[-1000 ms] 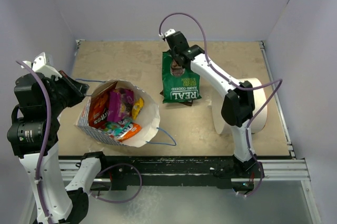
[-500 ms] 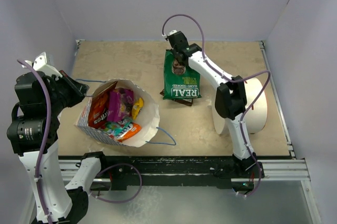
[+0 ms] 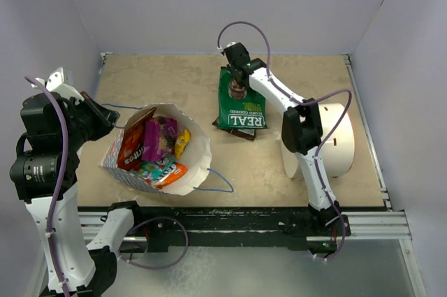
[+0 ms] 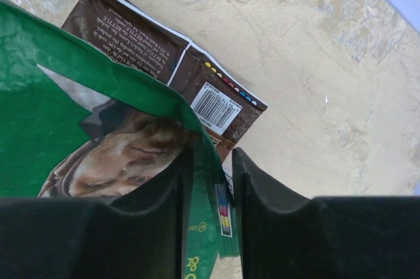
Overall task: Take the snacks out of the paper bag
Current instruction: Place the snack at the center of the board, then take out the snack from the paper bag.
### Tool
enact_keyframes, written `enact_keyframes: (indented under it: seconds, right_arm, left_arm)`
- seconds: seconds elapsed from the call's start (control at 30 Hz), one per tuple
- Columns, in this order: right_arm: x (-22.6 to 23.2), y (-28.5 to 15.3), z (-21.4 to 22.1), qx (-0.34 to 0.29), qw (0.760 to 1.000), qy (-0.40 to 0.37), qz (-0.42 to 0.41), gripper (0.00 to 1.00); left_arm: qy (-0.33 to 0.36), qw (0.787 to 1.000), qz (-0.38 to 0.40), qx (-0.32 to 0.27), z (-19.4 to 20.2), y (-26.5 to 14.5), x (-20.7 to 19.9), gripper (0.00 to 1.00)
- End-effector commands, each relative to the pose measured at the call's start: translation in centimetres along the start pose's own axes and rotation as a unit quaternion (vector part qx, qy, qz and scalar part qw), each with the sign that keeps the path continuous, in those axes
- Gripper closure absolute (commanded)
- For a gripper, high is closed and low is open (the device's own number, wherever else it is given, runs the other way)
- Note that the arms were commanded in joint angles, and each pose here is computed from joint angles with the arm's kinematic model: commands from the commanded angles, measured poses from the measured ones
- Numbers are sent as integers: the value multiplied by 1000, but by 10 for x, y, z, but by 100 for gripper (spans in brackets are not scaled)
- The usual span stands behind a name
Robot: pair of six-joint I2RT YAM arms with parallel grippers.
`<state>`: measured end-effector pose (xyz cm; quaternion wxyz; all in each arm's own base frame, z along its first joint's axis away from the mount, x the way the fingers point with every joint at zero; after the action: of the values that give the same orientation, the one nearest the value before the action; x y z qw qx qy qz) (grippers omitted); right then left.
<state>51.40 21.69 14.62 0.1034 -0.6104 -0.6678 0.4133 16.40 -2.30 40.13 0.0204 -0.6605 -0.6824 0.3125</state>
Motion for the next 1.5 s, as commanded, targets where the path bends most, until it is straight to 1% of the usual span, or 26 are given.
enact_keyframes:
  seconds: [0.0,0.2,0.33,0.43,0.47,0.53,0.6,0.63,0.67,0.73,0.77,0.83,0.87,0.9,0.97,1.03,1.1,1.2,1.27,1.33,1.4,1.43,1.47]
  right_arm:
    - [-20,-30,-36,-53,998,34,3,61]
    - [-39,-76,-50,-73,996,52,-8,27]
    - [-47,-109,-49,-77,994,72,-27,22]
    - [-48,-139,-48,-87,990,92,-61,19]
    - [-46,-150,-48,-90,988,100,-76,17]
    - [-39,-174,-47,-98,981,116,-120,10]
    - [-24,-198,-42,-107,973,118,-166,4]
    - [-11,-213,-41,-120,968,108,-193,1]
    - [2,-231,-39,-139,963,83,-218,0]
    - [29,-278,-38,-206,944,9,-258,0]
    - [46,-299,-35,-240,930,-40,-275,0]
    - [72,-340,-27,-310,891,-132,-305,0]
    - [80,-359,-24,-346,868,-162,-316,0]
    - [88,-369,-17,-372,849,-187,-325,0]
    - [91,-396,-20,-434,806,-204,-348,0]
    - [97,-413,-18,-473,762,-224,-382,0]
    - [105,-420,-13,-500,723,-256,-402,0]
    - [128,-422,-3,-530,653,-332,-428,0]
    - [144,-420,0,-544,613,-363,-444,0]
    - [159,-421,-4,-557,580,-380,-457,5]
    - [174,-419,-6,-563,549,-397,-472,15]
    - [181,-420,-8,-568,536,-403,-477,20]
    - [189,-418,-9,-567,530,-406,-482,22]
  left_arm:
    - [13,999,26,-25,-12,-5,-10,100]
    - [20,999,45,-23,-13,-5,-14,100]
    - [26,997,61,-32,-16,-4,-18,100]
    - [31,996,71,-39,-17,-4,-21,100]
    - [32,996,76,-41,-18,-4,-22,100]
    - [39,993,97,-46,-19,-5,-28,100]
    - [45,990,122,-52,-20,-6,-34,100]
    - [48,988,134,-53,-20,-7,-37,100]
    - [50,988,138,-54,-20,-7,-38,100]
    - [49,988,139,-54,-21,-7,-38,100]
    - [50,988,139,-52,-21,-6,-38,100]
    - [49,988,139,-49,-21,-6,-38,100]
    - [48,988,138,-47,-20,-7,-38,100]
    - [47,988,138,-45,-20,-6,-38,100]
    - [44,989,138,-42,-19,-6,-38,100]
    - [44,989,139,-41,-20,-6,-39,100]
    - [44,988,139,-40,-20,-6,-39,100]
    - [48,987,144,-41,-22,-7,-41,100]
    - [52,987,146,-43,-23,-8,-42,100]
    - [55,986,149,-43,-22,-9,-42,100]
    - [56,986,152,-41,-22,-10,-43,100]
    - [56,986,153,-40,-22,-10,-44,100]
    - [56,985,155,-40,-23,-11,-44,100]
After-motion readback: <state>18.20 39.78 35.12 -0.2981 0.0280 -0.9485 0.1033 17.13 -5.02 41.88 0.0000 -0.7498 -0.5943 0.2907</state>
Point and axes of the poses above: each gripper's point midway between its finger pads, its own y axis out along the fingers, its own x axis along the line the jaws close on, z = x × y, the point moved 4 cm from there along -y, back along the fingers, and after that the axes turned 8 degrees about y, right-handed, at the moved point
